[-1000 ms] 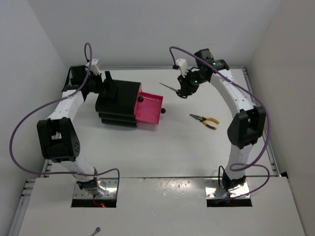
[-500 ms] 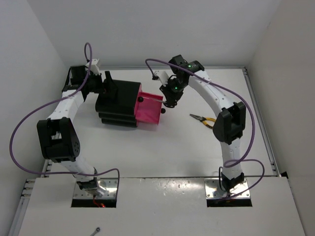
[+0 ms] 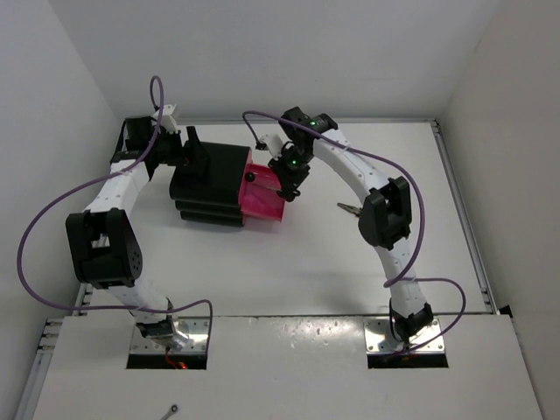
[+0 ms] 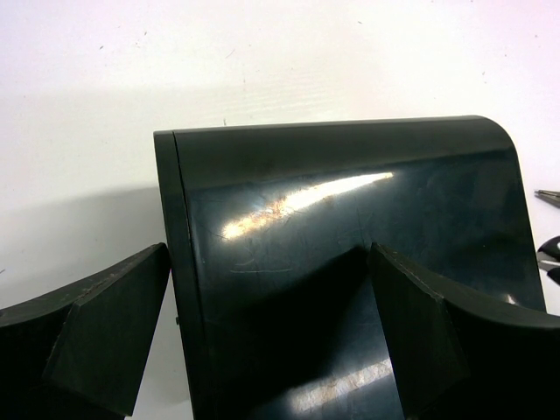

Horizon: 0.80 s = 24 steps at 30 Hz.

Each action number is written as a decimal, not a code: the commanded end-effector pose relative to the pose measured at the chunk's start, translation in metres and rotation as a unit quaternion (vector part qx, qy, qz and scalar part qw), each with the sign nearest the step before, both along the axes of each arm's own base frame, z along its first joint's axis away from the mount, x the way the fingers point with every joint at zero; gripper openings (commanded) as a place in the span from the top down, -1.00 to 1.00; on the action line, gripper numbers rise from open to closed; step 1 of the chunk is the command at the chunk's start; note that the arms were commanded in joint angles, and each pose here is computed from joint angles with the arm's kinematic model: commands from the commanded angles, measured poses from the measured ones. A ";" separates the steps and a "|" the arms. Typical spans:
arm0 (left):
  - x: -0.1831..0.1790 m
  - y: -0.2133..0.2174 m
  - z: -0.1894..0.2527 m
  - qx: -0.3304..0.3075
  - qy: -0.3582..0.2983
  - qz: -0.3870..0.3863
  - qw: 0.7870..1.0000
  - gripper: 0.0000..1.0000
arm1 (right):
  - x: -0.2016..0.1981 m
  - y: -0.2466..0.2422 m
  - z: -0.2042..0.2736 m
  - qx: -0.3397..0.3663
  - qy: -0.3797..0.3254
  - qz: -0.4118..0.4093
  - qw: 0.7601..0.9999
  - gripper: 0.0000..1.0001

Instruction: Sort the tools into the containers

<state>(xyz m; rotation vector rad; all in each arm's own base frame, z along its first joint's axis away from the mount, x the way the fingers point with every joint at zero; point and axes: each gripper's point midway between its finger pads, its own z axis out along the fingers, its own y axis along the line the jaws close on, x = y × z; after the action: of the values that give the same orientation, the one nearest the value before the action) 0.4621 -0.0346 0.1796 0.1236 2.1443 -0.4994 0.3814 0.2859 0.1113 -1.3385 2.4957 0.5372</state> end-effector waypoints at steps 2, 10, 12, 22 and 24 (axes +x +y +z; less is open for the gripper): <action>-0.052 -0.011 -0.094 0.030 0.166 -0.026 0.985 -1.00 | 0.000 0.023 0.021 0.040 -0.005 -0.018 0.999 1.00; -0.052 -0.011 -0.094 0.030 0.166 -0.026 0.985 -1.00 | 0.004 0.049 0.015 0.065 -0.006 -0.052 0.996 1.00; -0.052 -0.011 -0.094 0.030 0.166 -0.026 0.985 -1.00 | 0.010 0.054 0.018 0.077 -0.014 -0.062 0.995 1.00; -0.052 -0.011 -0.094 0.030 0.166 -0.026 0.985 -1.00 | 0.031 0.064 0.003 0.054 -0.062 -0.149 0.985 1.00; -0.052 -0.013 -0.096 0.026 0.170 -0.029 0.985 -1.00 | 0.035 0.060 -0.002 0.043 -0.069 -0.164 0.983 1.00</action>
<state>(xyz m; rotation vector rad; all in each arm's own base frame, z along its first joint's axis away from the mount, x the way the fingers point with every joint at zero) 0.4631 -0.0352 0.1795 0.1266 2.1404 -0.5032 0.4008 0.3412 0.1067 -0.9932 2.4991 0.5179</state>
